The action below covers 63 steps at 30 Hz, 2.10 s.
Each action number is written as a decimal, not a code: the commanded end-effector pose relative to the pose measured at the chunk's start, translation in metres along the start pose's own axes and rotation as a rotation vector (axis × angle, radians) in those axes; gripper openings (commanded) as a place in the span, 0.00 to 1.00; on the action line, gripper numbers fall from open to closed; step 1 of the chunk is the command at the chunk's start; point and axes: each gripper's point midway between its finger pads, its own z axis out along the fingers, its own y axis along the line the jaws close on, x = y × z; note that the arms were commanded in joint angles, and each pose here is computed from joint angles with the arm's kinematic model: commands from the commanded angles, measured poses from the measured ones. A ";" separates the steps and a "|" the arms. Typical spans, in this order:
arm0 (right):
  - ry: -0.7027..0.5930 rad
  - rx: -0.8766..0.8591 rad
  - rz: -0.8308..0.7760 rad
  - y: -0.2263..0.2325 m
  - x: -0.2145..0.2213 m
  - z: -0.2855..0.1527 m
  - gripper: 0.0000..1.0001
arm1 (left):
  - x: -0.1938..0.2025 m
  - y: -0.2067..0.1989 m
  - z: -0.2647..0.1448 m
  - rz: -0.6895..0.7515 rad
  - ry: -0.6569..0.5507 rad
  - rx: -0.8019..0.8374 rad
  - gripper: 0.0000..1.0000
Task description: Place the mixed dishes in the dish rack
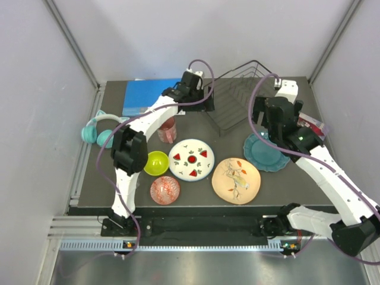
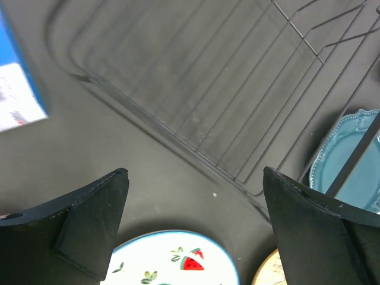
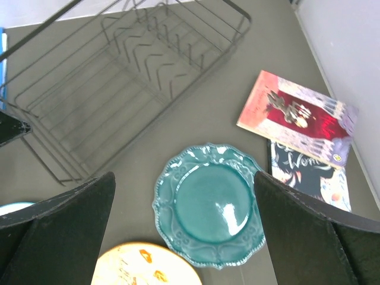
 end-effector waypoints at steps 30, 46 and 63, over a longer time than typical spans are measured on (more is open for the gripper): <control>0.029 0.033 0.028 -0.026 0.019 -0.007 1.00 | -0.001 0.029 0.029 0.053 -0.088 -0.148 0.23; 0.074 0.058 0.001 -0.027 0.031 0.015 1.00 | -0.030 0.110 -0.006 0.050 -0.167 -0.340 0.25; 0.104 -0.079 -0.047 0.021 0.030 0.029 1.00 | -0.076 0.073 -0.068 0.085 -0.216 -0.236 0.99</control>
